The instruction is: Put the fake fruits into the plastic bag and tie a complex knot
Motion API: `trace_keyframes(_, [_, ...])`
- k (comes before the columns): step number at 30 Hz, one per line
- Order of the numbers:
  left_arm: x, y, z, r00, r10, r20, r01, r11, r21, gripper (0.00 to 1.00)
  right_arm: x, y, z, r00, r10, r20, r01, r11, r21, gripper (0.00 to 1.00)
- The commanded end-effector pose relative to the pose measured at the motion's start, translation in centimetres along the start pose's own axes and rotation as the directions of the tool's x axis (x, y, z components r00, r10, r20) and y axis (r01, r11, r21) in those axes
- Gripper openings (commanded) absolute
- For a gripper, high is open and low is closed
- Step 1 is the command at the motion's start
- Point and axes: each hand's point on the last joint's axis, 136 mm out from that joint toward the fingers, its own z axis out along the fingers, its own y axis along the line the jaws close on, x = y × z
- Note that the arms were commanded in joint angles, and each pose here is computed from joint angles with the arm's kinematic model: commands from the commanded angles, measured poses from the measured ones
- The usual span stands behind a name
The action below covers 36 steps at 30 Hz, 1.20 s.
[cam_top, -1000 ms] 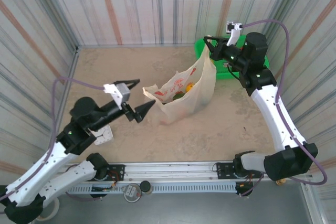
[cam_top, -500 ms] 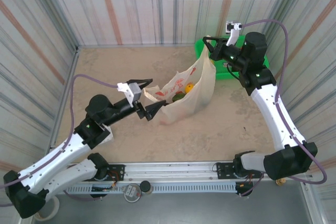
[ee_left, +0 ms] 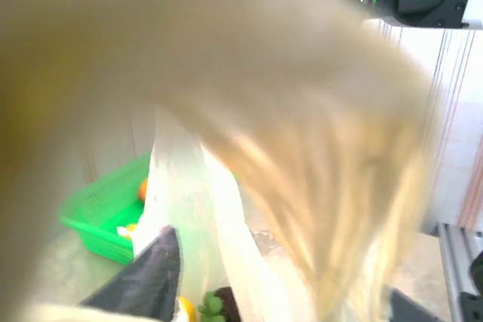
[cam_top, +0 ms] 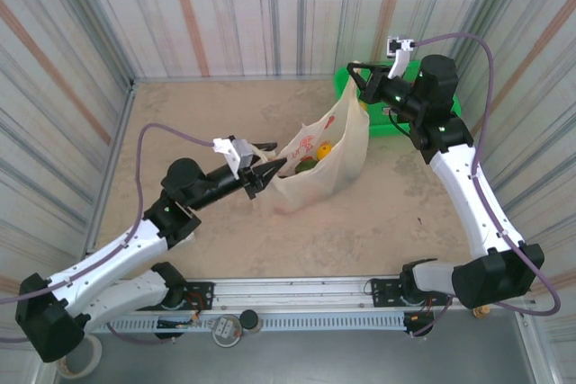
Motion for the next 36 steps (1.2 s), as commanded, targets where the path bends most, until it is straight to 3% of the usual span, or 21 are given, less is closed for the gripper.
trace_keyframes(1, [-2.0,0.6,0.3,0.999,-0.010,0.045,0.010,1.000,0.015,0.25,-0.4,1.2,-0.6,1.000,-0.004,0.008,0.004,0.999,-0.045,0.00])
trace_keyframes(7, [-2.4,-0.1,1.5,0.999,0.047,-0.012,-0.046,0.993,0.106,0.00,2.1,4.2,-0.9,0.993,-0.088,-0.077,0.076,0.987,-0.139,0.00])
trace_keyframes(14, [-1.9,-1.6,1.8,0.996,0.015,-0.091,0.019,0.934,0.356,0.00,6.0,11.5,-2.0,0.970,-0.196,-0.144,0.109,0.880,-0.463,0.06])
trace_keyframes(19, [-0.8,-2.4,2.1,0.990,-0.019,-0.140,0.079,0.894,0.441,0.00,9.0,15.3,-2.4,0.948,-0.265,-0.177,0.104,0.782,-0.614,0.12])
trace_keyframes(29, [-0.1,-2.7,2.3,0.985,-0.047,-0.169,0.123,0.872,0.473,0.00,11.8,17.5,-1.1,0.926,-0.306,-0.219,0.081,0.732,-0.677,0.31])
trace_keyframes(36, [0.2,-2.6,2.5,0.982,-0.058,-0.180,0.138,0.869,0.475,0.00,12.6,18.2,-0.7,0.920,-0.310,-0.241,0.061,0.718,-0.693,0.33])
